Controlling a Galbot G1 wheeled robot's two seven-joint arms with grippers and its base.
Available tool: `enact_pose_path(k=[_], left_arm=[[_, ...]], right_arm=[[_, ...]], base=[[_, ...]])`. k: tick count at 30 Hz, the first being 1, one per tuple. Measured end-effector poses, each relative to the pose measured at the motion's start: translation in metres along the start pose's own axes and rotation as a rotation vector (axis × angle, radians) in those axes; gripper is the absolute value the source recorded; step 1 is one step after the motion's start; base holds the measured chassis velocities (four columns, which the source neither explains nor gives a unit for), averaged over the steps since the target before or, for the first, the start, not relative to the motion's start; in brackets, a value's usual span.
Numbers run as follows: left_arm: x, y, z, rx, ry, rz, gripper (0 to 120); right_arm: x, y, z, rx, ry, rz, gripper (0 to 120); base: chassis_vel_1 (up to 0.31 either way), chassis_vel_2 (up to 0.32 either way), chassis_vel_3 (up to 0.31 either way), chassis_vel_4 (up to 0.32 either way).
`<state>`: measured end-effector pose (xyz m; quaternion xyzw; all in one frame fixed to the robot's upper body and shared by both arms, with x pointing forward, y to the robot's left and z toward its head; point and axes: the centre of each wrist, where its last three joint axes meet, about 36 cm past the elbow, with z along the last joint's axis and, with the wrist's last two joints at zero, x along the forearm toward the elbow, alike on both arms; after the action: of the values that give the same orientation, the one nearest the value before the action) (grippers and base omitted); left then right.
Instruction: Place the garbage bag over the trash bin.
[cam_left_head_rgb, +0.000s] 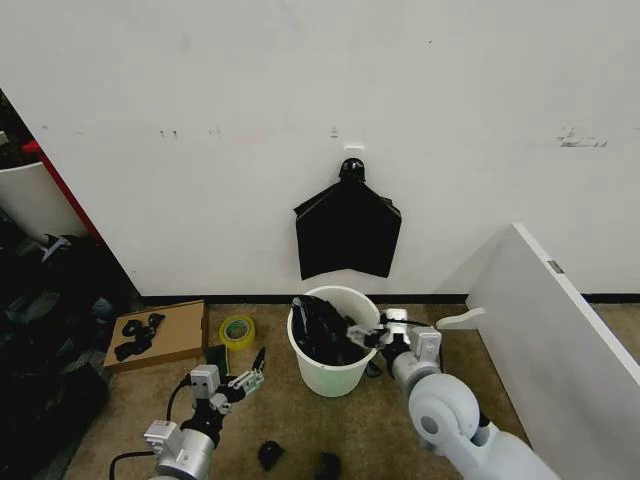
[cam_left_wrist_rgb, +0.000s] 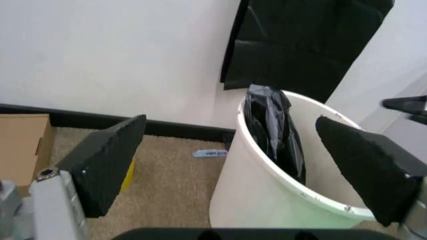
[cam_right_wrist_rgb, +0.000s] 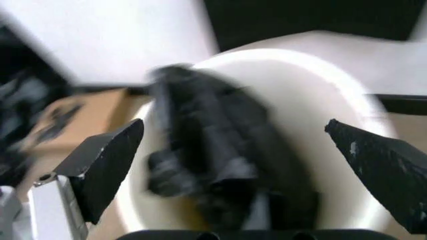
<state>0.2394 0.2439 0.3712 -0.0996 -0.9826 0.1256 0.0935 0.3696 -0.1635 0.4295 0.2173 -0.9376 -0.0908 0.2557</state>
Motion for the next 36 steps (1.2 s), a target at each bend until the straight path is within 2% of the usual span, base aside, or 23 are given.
enact_pose_path(k=[6,12,14,16,19,21,26,28,32,35,36], left_arm=[[0.003,0.003,0.003,-0.004,-0.005,-0.009,100],[0.006,0.005,0.004,-0.003,-0.010,-0.020,100],[0.006,0.005,0.005,0.000,-0.011,-0.022,100],[0.006,0.004,0.005,0.002,-0.012,-0.022,100],[0.004,0.002,0.006,0.008,-0.018,-0.020,100],[0.003,0.002,0.006,0.009,-0.018,-0.019,100],[0.002,0.001,0.006,0.009,-0.018,-0.017,100],[0.002,0.002,0.006,0.010,-0.018,-0.018,100],[0.001,0.002,0.007,0.012,-0.019,-0.021,100],[0.001,0.001,0.009,0.020,-0.019,-0.028,100],[0.001,0.001,0.009,0.020,-0.019,-0.028,100]], right_arm=[[-0.033,0.005,0.001,-0.047,0.082,-0.095,100],[-0.058,0.010,0.008,-0.060,0.137,-0.101,99],[-0.073,0.008,0.010,-0.076,0.158,-0.088,90],[-0.077,0.007,0.010,-0.083,0.162,-0.084,88],[-0.090,0.005,0.006,-0.096,0.158,-0.068,72],[-0.092,0.005,0.005,-0.097,0.157,-0.065,69],[-0.104,0.007,-0.002,-0.142,0.176,-0.054,51],[-0.111,0.007,-0.003,-0.153,0.187,-0.046,39],[-0.115,0.008,-0.003,-0.148,0.189,-0.044,30],[-0.117,0.009,-0.004,-0.134,0.180,-0.049,15],[-0.117,0.009,-0.004,-0.134,0.180,-0.049,15]], base=[[0.000,0.000,0.000,0.000],[0.000,0.000,0.000,0.000],[0.000,0.000,0.000,0.000],[0.000,0.000,0.000,0.000],[0.000,0.000,0.000,0.000],[0.000,0.000,0.000,0.000],[0.000,0.000,0.000,0.000],[0.000,0.000,0.000,0.000],[0.000,0.000,0.000,0.000],[0.000,0.000,0.000,0.000],[0.000,0.000,0.000,0.000]])
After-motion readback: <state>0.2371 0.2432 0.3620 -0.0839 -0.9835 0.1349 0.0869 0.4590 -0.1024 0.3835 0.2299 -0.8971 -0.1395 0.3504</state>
